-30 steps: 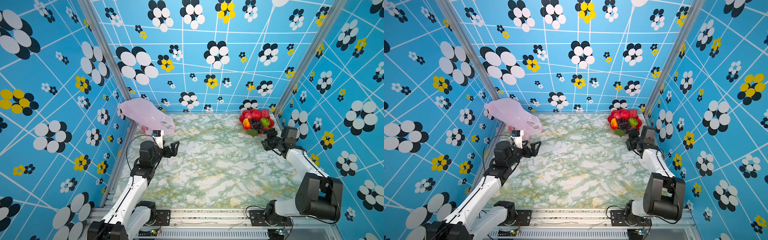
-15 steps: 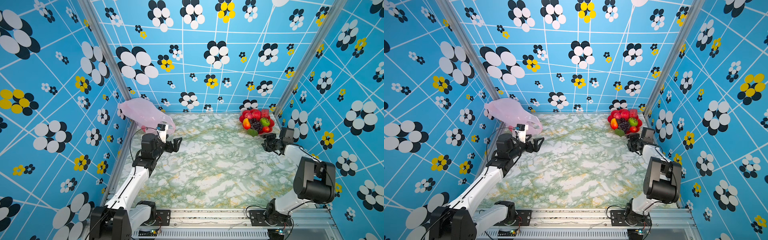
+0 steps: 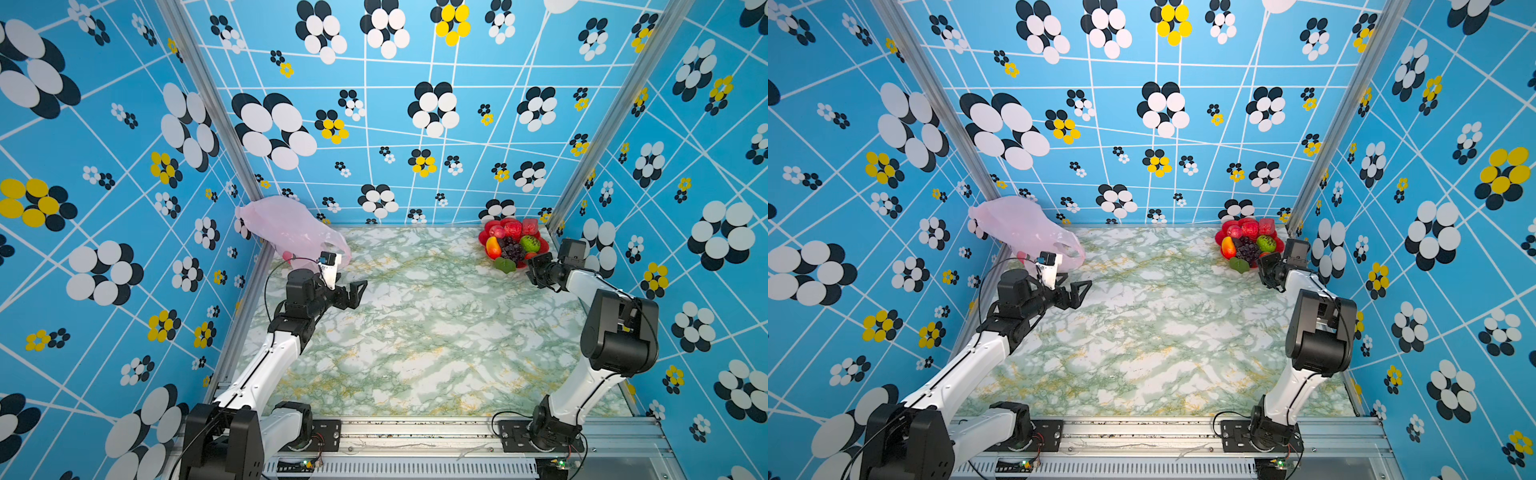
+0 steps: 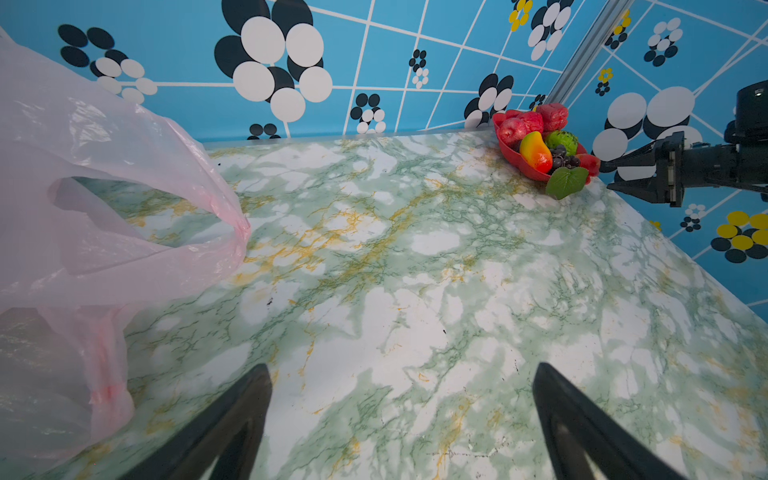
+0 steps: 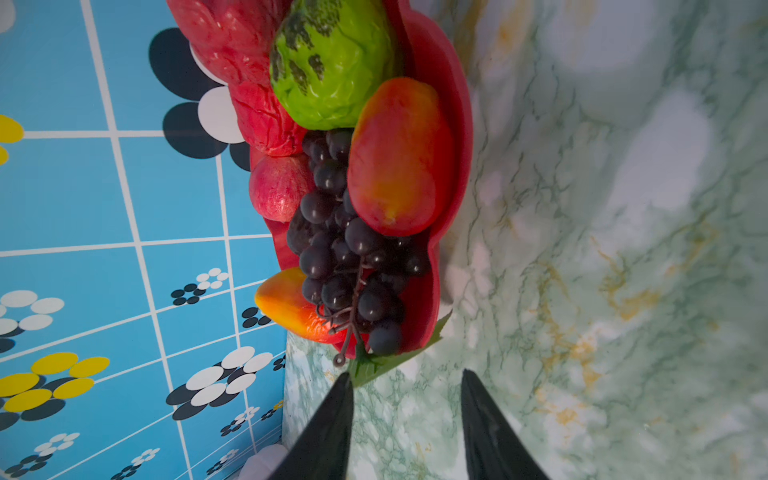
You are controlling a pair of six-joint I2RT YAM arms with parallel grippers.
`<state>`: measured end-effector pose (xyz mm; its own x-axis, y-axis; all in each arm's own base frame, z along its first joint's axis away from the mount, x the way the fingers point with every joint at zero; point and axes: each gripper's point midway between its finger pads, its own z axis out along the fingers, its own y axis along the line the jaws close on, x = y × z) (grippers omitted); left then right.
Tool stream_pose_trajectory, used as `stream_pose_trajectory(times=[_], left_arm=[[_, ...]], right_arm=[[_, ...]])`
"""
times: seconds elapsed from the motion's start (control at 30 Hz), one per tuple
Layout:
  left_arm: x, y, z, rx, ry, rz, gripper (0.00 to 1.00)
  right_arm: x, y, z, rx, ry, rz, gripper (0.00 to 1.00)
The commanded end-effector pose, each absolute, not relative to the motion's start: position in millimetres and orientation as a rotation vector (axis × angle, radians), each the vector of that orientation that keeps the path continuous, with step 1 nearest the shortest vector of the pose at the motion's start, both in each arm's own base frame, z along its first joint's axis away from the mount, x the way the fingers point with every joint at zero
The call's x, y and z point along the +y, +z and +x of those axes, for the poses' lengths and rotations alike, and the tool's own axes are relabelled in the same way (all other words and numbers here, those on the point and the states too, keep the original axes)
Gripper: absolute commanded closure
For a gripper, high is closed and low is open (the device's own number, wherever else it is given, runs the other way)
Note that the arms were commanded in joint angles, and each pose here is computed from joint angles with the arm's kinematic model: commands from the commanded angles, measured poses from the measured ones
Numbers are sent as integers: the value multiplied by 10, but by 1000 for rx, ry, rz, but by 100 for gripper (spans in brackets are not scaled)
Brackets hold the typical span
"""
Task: Place the fruits into the plastic bag
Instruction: 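Grip the red plate rim with the right gripper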
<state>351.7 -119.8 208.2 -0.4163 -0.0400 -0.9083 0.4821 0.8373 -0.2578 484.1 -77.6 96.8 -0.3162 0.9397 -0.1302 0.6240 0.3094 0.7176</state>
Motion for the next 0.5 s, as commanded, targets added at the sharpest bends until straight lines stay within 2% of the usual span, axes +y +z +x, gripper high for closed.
stream_pose_trajectory(times=[0.0,0.47], left_arm=[[-1212,2095,3499,1910,-576,366,1],[-1169,2042,3510,1929,-534,370,1]], right_arm=[[-820,871,4887,2062,749,1409,58],[-857,601,5078,2095,751,1432,66]])
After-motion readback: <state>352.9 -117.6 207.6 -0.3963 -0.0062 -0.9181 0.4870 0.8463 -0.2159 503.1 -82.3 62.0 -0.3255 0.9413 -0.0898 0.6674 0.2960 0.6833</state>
